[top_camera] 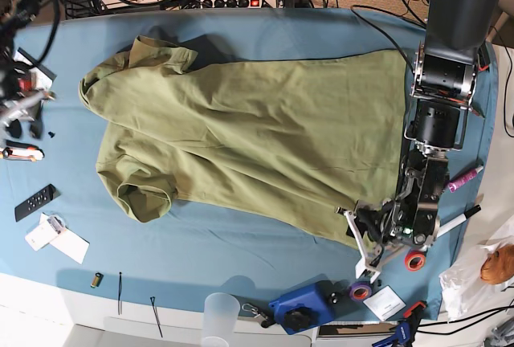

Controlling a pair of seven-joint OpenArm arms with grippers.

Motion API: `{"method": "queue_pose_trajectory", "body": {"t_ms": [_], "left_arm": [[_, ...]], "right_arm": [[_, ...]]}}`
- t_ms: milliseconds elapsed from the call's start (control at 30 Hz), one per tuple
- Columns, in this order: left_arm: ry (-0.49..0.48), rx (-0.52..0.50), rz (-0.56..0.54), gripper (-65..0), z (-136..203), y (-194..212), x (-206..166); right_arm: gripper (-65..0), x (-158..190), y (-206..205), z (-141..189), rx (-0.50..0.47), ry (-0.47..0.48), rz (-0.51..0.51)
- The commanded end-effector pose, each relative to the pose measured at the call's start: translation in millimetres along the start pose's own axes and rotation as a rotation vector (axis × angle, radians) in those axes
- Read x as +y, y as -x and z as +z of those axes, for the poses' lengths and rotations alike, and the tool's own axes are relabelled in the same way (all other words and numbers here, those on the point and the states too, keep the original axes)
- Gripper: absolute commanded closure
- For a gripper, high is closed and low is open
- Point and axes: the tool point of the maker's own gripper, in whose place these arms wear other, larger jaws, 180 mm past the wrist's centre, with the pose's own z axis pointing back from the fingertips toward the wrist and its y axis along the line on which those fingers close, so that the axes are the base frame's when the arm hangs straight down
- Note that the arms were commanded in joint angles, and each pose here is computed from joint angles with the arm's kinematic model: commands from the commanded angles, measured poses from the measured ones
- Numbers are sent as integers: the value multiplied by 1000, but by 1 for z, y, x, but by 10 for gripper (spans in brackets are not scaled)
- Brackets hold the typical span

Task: Layout the t-shirt on the table in an organized manner, then fold the t-shirt properly
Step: 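Drag the hem corner with the left gripper to straighten the shirt, then grasp the shirt edge with the right gripper and pull it outward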

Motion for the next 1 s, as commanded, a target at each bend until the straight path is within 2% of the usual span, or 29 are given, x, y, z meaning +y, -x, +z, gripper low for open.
{"method": "queue_pose_trajectory", "body": {"t_ms": [0,167,233,300,467,567,700,800,967], "left_arm": [[-29,-73,-11,-258,20,-30,12],[-104,-139,22,-258,74,-48,44],[-138,-201,61,-258,97,-49,67],[-168,-213,115,-258,110,-34,93],[-167,-181,226,-258,120,24,131],[-142,-172,268,-258,127,52,143],[-107,-196,334,-258,136,73,152],[-94,-211,374,-258,140,84,155],[-66,-187,401,-258,136,101,149]], "right_arm": [[-280,0,-23,-1,-57,7,60],[-280,35,-42,-32,-15,-47,267],[-280,47,-49,-45,-13,-66,319],[-280,56,-53,-58,-2,-91,348],[-280,67,-56,-88,48,-141,384],[-280,79,-69,-98,46,-180,451],[-280,99,-83,-105,54,-220,609],[-280,107,-82,-113,101,-225,712],[-280,109,-76,-131,176,-218,762]]}}
